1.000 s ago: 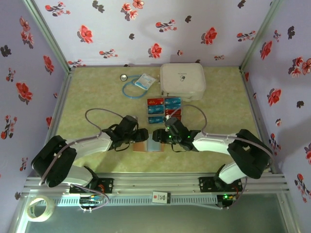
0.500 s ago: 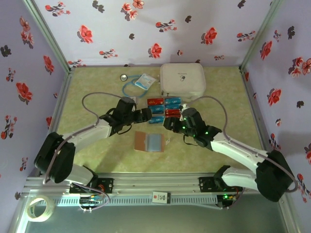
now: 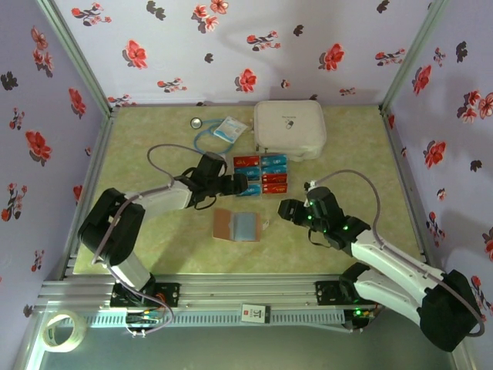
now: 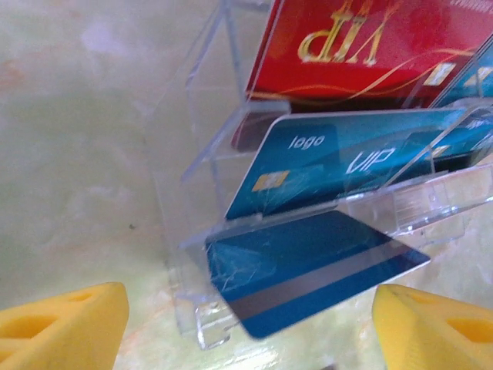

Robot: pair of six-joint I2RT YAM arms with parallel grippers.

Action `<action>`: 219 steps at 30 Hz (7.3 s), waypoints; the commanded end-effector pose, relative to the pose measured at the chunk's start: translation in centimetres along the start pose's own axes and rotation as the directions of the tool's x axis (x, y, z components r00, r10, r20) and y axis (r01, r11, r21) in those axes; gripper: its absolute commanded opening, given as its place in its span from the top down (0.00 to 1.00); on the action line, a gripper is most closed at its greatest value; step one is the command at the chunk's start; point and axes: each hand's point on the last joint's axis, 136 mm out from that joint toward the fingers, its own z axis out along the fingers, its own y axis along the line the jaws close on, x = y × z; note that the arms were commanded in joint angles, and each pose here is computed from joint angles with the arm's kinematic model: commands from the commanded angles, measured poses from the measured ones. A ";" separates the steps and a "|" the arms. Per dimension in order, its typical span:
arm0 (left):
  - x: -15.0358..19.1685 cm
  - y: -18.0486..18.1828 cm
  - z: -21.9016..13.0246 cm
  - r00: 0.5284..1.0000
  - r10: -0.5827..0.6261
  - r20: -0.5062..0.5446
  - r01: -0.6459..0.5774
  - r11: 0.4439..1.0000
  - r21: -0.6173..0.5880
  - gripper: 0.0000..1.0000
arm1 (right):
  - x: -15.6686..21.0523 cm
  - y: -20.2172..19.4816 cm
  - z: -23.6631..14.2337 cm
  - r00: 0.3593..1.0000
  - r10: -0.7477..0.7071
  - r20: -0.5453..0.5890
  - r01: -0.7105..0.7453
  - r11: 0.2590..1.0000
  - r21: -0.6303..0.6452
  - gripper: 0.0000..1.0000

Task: Put the credit cards into the card holder

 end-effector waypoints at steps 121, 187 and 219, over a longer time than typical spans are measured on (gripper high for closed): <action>13.9 3.1 -4.8 0.951 0.283 -0.127 -0.284 0.959 0.003 0.47 | 8.7 6.6 13.9 0.932 -0.086 -0.353 0.089 0.996 -0.007 0.80; 13.5 2.5 -5.2 0.914 0.383 -0.132 -0.395 0.915 -0.085 0.33 | 7.3 8.5 12.0 0.948 -0.023 -0.317 -0.008 0.995 -0.099 0.51; 5.0 4.7 -13.3 0.969 0.101 0.226 -0.082 0.992 -0.092 0.00 | 9.7 13.0 16.2 0.919 -0.088 -0.384 0.042 0.991 -0.125 0.52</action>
